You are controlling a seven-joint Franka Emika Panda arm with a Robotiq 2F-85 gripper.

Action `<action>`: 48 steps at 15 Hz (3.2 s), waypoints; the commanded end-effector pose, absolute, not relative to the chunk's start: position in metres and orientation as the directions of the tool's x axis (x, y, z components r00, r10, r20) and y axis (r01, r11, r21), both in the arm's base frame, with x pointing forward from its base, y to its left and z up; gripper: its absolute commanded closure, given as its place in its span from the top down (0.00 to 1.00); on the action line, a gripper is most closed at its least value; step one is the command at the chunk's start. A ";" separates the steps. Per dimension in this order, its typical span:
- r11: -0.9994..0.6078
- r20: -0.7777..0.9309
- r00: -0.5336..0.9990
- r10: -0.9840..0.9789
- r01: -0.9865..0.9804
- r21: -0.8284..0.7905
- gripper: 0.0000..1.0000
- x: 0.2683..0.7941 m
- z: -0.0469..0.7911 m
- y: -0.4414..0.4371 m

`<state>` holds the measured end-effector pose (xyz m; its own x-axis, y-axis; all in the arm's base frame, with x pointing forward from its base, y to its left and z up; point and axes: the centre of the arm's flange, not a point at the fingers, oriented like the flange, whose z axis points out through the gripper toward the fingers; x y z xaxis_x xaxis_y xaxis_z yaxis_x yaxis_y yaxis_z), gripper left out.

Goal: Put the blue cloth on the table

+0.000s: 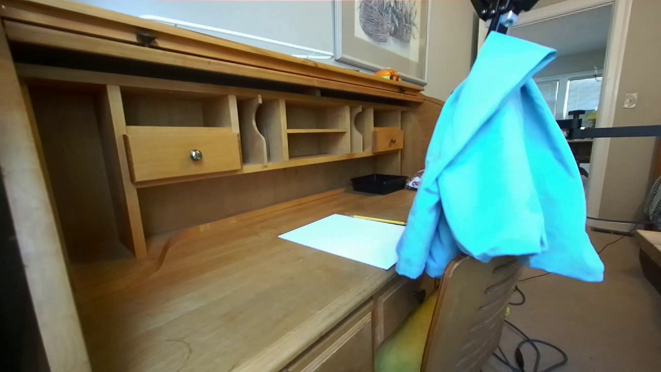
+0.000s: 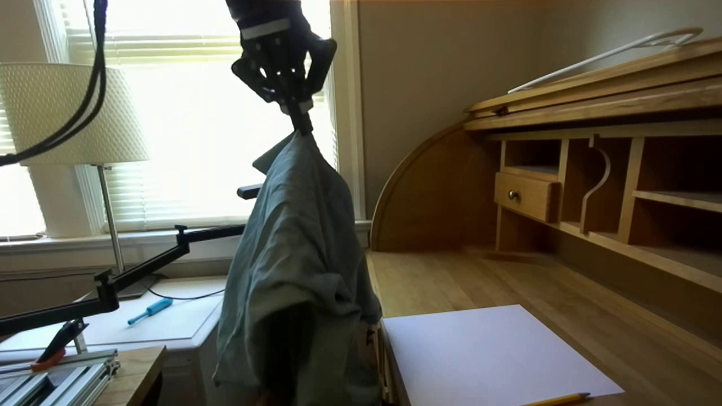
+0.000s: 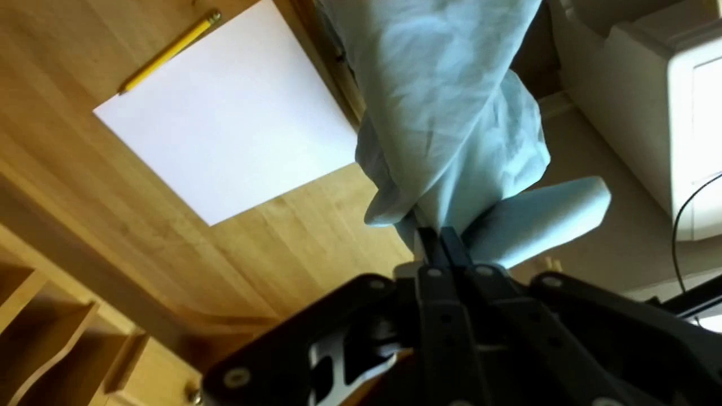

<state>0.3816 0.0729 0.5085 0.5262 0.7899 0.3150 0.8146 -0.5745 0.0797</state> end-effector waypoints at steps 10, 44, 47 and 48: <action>-0.794 0.673 0.496 0.548 0.562 0.232 0.01 0.498 0.598 0.188; -0.631 0.250 0.580 0.775 0.730 0.264 0.35 0.563 0.295 0.342; -0.647 0.289 0.581 0.761 0.717 0.260 0.55 0.564 0.314 0.342; -0.652 0.298 0.583 0.756 0.714 0.257 0.62 0.564 0.323 0.341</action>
<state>0.5580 0.3377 0.3004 0.5828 0.7620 0.2821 0.7154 -0.6459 0.2665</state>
